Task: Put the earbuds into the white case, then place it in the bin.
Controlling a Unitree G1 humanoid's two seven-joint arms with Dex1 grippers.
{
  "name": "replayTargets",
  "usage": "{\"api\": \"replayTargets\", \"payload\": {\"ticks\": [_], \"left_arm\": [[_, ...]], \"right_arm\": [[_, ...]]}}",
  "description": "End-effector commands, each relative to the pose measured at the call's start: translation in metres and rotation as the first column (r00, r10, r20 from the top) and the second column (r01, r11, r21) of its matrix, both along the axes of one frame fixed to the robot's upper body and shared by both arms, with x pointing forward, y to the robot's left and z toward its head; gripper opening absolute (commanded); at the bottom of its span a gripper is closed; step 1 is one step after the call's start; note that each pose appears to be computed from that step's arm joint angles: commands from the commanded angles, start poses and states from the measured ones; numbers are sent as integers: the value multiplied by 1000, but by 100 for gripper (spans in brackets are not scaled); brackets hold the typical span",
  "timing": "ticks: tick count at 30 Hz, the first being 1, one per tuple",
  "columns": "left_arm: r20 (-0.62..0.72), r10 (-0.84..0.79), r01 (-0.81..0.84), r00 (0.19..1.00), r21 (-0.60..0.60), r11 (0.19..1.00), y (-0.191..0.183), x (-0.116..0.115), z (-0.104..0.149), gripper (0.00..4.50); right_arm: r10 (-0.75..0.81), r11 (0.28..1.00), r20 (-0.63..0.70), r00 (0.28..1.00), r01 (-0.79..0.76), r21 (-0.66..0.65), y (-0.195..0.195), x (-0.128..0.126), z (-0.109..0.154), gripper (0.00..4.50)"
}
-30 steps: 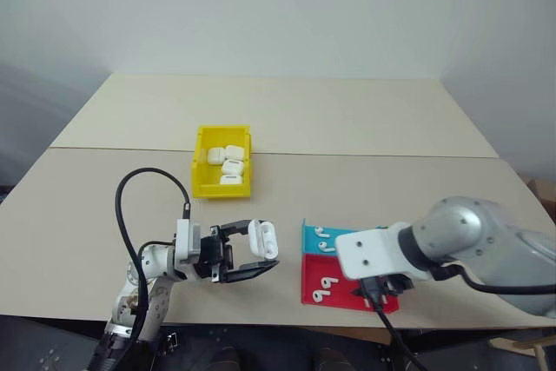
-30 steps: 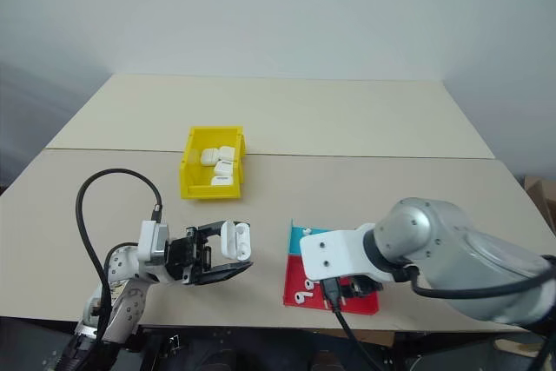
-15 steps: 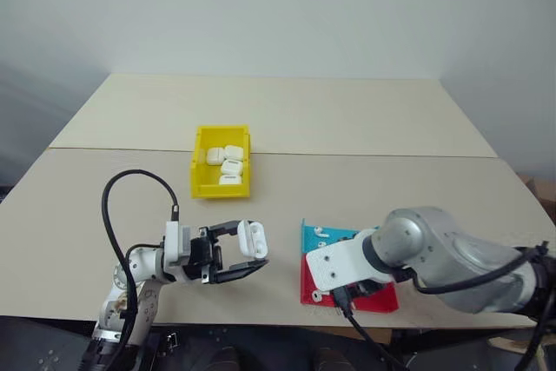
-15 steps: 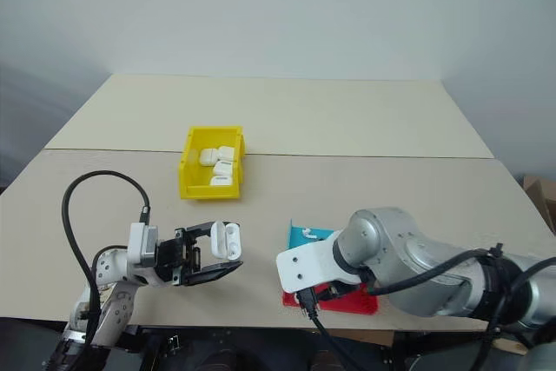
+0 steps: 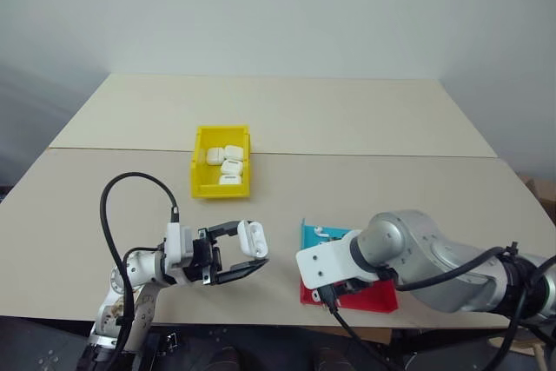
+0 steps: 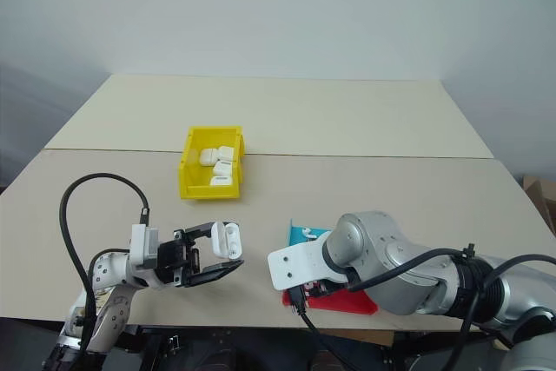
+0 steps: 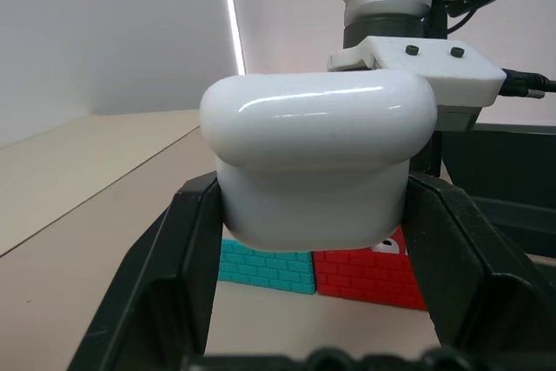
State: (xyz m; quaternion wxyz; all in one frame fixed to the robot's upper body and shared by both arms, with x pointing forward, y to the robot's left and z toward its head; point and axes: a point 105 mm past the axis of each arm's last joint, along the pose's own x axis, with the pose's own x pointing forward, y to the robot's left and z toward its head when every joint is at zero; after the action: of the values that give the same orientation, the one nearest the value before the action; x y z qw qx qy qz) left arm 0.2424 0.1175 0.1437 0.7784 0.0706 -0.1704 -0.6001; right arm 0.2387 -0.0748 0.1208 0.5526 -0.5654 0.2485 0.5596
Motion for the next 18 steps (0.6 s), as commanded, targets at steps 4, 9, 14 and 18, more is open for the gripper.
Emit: {"api": "replayTargets", "payload": {"ticks": [4,9,14,18], "left_arm": [[33,14,-15,999,11,1000,0,-2,9,279],[24,19,-20,1000,15,1000,-1,-3,8,279],[14,23,-23,1000,23,999,-2,-4,7,279],[3,25,-26,1000,33,999,-2,-4,8,279]], "right_arm": [[-3,1000,31,1000,3,4,1,3,1,293],[-6,1000,39,999,7,-8,-2,4,1,293],[-16,1000,51,999,16,1,-1,6,5,293],[-15,1000,50,999,15,3,-1,5,7,293]]}}
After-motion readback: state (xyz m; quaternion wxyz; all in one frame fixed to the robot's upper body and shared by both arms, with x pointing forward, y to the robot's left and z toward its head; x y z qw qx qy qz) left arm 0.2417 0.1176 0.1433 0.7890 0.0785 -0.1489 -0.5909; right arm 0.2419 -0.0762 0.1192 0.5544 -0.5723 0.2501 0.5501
